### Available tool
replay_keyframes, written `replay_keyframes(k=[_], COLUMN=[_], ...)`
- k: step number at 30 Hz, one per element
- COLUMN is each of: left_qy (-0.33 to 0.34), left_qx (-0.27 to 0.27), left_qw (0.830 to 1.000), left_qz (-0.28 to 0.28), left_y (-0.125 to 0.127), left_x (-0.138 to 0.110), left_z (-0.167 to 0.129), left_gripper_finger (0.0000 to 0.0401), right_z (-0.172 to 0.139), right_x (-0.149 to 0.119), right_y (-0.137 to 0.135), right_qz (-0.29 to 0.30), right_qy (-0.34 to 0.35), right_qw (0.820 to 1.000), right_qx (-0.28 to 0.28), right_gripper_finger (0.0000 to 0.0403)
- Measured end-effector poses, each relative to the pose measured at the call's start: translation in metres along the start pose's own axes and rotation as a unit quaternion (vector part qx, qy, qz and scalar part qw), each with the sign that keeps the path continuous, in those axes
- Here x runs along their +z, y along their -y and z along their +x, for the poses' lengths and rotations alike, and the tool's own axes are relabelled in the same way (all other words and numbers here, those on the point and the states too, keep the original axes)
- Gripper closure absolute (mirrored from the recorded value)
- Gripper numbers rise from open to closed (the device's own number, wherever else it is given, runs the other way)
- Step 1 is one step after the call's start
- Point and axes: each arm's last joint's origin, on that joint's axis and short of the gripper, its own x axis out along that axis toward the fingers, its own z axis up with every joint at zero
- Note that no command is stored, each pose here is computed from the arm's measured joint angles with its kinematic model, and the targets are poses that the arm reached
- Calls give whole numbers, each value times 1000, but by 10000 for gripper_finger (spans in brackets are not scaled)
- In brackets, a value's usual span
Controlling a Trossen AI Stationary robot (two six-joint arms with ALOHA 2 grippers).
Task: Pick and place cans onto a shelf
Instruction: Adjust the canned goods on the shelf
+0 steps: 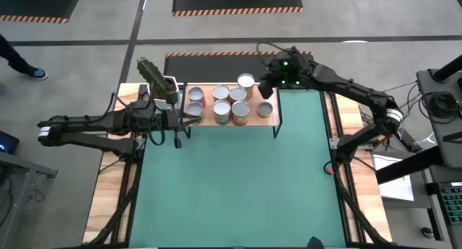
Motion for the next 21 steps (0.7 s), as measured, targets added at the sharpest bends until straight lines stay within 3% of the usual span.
replay_keyframes(k=[4,9,15,21], left_qy=[0,-7,-32,-51], left_qx=[0,-1,98,113], left_qw=[1000,1000,994,992], left_qz=[0,-2,23,29], left_y=[0,2,-3,-10], left_x=[0,-1,-2,1], left_z=[0,7,21,31], left_gripper_finger=[401,401,401,401], right_z=[-14,-8,15,36], right_x=[3,-1,-10,-12], right_y=[-3,-2,1,1], right_qz=[-8,-23,-41,-53], right_qy=[18,9,-16,-14], right_qw=[1000,1000,999,998], right_qx=[3,1,-29,-20], right_gripper_finger=[394,394,394,394])
